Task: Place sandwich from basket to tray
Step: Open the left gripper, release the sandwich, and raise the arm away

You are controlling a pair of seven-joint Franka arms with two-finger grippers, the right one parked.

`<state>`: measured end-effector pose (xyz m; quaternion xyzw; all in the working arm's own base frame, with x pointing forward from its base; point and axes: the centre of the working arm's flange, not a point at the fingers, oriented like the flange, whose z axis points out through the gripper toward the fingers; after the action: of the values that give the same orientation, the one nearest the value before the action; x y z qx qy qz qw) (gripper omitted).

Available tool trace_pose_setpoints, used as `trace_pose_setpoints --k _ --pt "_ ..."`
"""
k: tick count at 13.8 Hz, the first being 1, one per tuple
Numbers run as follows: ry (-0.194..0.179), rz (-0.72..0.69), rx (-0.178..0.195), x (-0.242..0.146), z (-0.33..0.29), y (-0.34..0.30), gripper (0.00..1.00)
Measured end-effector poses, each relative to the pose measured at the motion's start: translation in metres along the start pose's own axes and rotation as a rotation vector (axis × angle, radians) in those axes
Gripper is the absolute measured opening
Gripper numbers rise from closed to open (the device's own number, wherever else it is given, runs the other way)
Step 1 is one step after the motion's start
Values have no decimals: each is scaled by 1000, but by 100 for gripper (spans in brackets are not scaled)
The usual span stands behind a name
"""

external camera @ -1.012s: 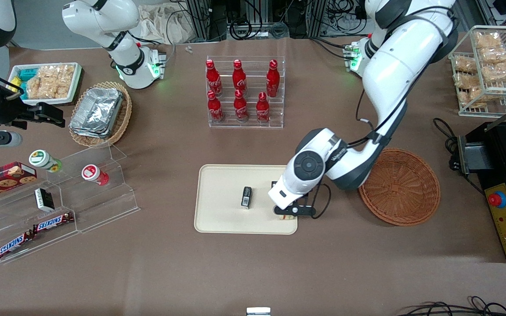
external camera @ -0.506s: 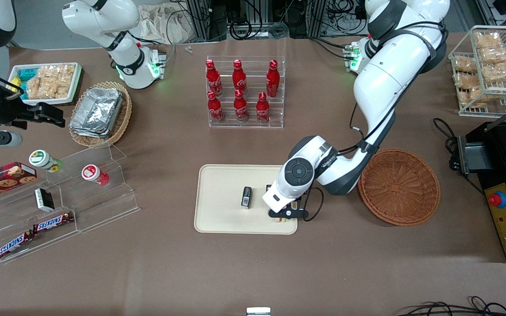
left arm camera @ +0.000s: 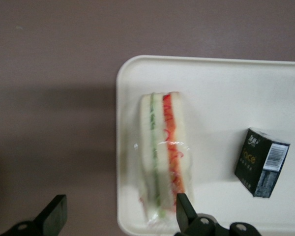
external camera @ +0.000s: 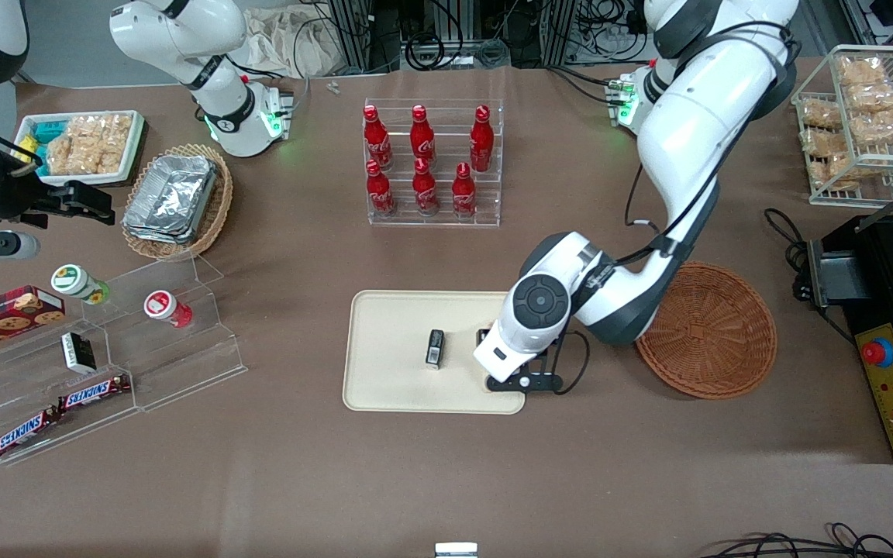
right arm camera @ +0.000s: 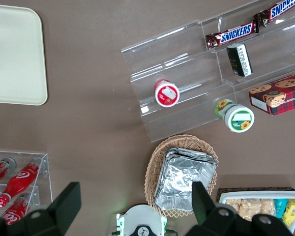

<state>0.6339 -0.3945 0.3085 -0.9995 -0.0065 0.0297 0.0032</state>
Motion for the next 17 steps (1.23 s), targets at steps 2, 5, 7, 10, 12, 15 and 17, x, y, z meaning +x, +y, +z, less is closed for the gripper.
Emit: trace_pose_setpoints --k 2,5,7,10,12,15,17 --pt "9 -34 31 6 -37 -25 100" --pt "52 -102 45 20 -86 -79 100" --pt "70 -130 68 13 -111 -107 100" --pt "51 -185 58 -10 -147 -149 99" --pt "49 -185 63 -33 -170 -179 99" --pt "28 -144 59 -65 -198 -230 99" --pt "1 -110 81 -77 -208 -267 100"
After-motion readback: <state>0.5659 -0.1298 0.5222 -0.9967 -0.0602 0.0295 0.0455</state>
